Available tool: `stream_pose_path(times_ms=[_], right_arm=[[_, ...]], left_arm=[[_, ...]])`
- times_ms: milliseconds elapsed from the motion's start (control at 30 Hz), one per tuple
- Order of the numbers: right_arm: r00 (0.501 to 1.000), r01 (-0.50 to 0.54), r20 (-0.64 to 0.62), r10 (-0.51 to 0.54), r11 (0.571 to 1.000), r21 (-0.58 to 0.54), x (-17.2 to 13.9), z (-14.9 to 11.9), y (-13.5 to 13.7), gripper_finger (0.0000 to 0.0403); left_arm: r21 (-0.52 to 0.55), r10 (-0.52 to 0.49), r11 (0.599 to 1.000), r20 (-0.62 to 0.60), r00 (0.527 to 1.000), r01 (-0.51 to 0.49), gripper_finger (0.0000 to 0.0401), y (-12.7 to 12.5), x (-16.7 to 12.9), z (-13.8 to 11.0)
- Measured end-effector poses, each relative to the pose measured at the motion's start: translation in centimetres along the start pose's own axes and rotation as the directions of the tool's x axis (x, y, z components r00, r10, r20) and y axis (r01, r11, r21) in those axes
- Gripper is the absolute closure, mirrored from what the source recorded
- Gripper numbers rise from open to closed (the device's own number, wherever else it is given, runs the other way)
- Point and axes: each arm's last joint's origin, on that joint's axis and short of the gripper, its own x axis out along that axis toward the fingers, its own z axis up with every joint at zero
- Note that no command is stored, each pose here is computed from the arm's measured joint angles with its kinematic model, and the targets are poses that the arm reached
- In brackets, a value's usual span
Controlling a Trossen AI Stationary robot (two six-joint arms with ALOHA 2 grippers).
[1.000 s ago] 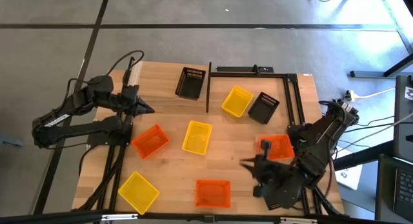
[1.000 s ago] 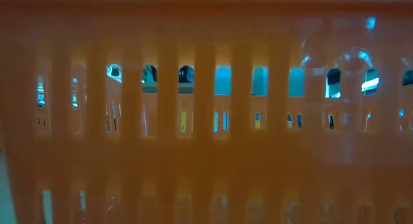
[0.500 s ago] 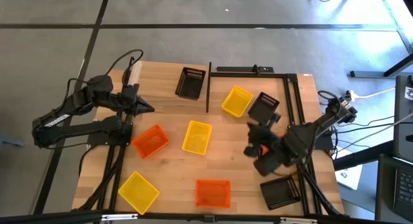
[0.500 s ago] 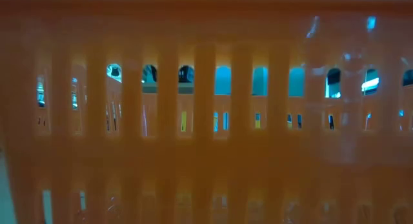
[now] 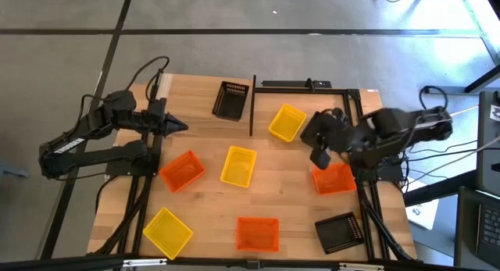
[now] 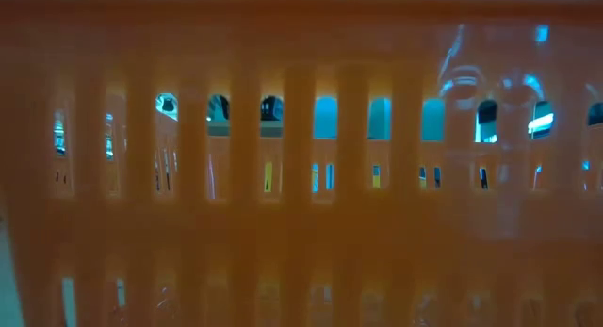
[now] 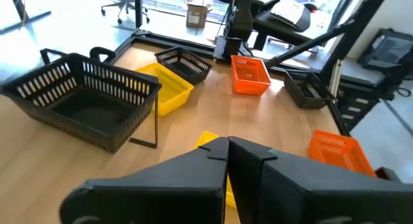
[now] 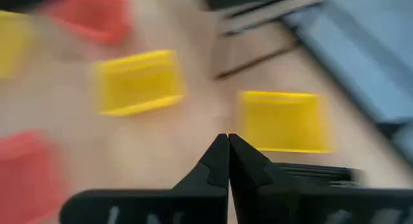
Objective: Stack baskets on shelf by color
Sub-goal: Put the top left orange basket on the shelf
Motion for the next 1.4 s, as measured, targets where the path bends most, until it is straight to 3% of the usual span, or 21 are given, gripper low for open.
stream_pose_path(times_ms=[100,233,400,533,700,800,900,1000,1100,1200,1400], right_arm=[[0.980,-0.199,0.031,0.197,0.978,0.057,-1.3,0.6,-0.2,0.0403],[0.941,-0.331,0.103,0.323,0.940,0.080,-2.6,1.2,-0.2,0.0403],[0.930,-0.358,0.105,0.353,0.933,0.032,-2.7,1.2,0.2,0.0403],[0.935,-0.343,0.089,0.343,0.939,-0.011,-2.0,1.3,0.7,0.0403],[0.943,-0.317,0.090,0.319,0.948,-0.041,-1.6,1.3,0.9,0.0403],[0.948,-0.296,0.101,0.302,0.953,-0.062,-1.6,1.4,0.9,0.0403],[0.956,-0.261,0.122,0.267,0.963,-0.061,-1.6,1.4,0.8,0.0403],[0.959,-0.247,0.131,0.253,0.967,-0.059,-1.6,1.5,0.7,0.0403],[0.959,-0.246,0.131,0.253,0.967,-0.066,-1.6,1.5,0.7,0.0403],[0.957,-0.246,0.135,0.255,0.966,-0.079,-1.6,1.5,0.7,0.0403],[0.956,-0.250,0.141,0.259,0.965,-0.078,-1.6,1.6,0.8,0.0403]], left_arm=[[-0.043,0.000,0.999,-0.002,1.000,0.000,0.0401,0.0,0.0,0.0],[-0.112,-0.004,0.994,-0.014,1.000,0.003,0.0401,0.1,0.2,0.0],[-0.120,-0.024,0.993,-0.063,0.998,0.016,0.0401,-0.4,0.3,1.8],[-0.084,0.036,0.995,-0.194,0.980,-0.053,0.0401,-0.9,0.6,3.8],[-0.051,0.037,0.996,-0.448,0.893,-0.067,0.0401,-1.4,2.7,3.9],[-0.092,0.007,0.993,-0.581,0.814,-0.074,0.0401,-2.0,4.2,2.9],[-0.177,0.021,0.961,-0.723,0.690,-0.215,0.0401,-2.3,5.2,1.5],[-0.258,0.028,0.884,-0.803,0.595,-0.390,0.0401,-2.5,6.3,0.7],[-0.291,0.028,0.831,-0.830,0.557,-0.474,0.0401,-2.6,7.4,0.3],[-0.270,0.031,0.826,-0.855,0.518,-0.495,0.0399,-2.6,8.6,-0.2],[-0.255,0.032,0.777,-0.897,0.440,-0.576,0.0364,-2.4,10.7,-1.1]])
